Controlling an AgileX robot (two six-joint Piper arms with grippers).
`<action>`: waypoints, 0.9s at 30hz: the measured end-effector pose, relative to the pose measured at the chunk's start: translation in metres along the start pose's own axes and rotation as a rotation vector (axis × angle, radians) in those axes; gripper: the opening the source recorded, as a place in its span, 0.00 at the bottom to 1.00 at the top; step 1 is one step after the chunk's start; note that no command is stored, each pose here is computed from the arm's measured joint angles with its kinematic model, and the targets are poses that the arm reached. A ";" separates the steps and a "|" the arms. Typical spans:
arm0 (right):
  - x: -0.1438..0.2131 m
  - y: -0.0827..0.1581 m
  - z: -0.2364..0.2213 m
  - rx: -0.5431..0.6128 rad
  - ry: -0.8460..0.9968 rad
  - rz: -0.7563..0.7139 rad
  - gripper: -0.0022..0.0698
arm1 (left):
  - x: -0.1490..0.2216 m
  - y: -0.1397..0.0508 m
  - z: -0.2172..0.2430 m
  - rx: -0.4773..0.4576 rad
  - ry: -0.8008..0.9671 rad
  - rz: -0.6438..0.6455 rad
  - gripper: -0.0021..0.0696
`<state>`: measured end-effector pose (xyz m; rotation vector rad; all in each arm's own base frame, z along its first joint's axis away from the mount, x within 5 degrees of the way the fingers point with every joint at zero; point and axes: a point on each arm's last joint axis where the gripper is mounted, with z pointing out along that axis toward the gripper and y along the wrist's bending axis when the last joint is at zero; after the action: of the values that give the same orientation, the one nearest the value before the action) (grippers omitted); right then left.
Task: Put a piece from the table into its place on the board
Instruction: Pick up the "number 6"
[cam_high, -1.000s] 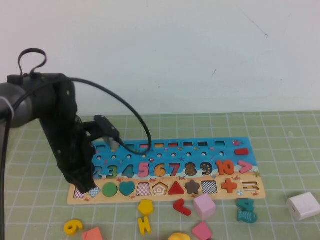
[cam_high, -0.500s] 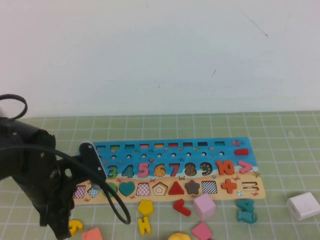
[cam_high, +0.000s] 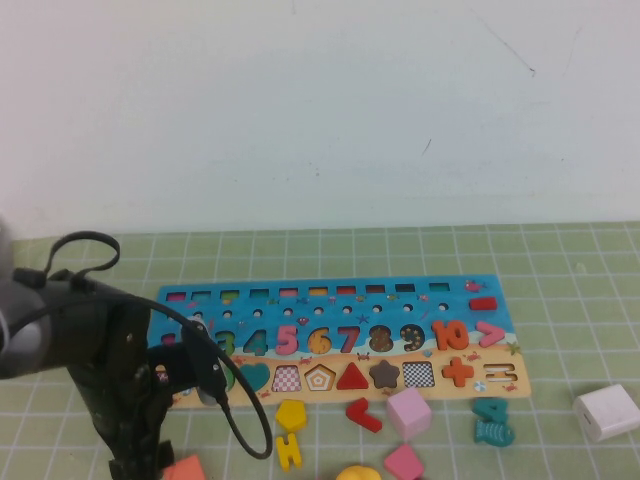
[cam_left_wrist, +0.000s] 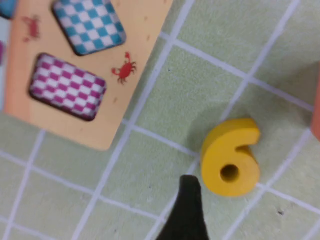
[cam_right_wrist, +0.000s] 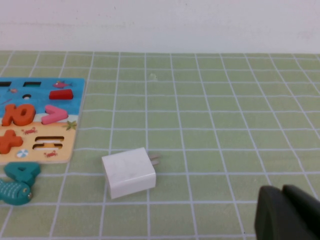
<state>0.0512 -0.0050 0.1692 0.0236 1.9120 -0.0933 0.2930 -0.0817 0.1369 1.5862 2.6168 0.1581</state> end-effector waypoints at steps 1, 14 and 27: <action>0.000 0.000 0.000 0.000 0.000 0.000 0.03 | 0.000 0.001 0.005 0.005 0.006 0.005 0.79; 0.000 0.000 0.000 0.000 0.000 0.000 0.03 | 0.018 0.027 0.025 -0.012 -0.045 -0.066 0.71; 0.000 0.000 0.000 0.000 0.000 0.000 0.03 | 0.021 0.024 0.025 0.102 -0.154 0.095 0.62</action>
<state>0.0512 -0.0050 0.1692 0.0236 1.9120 -0.0933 0.3077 -0.0512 0.1146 1.6827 2.4705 -0.0906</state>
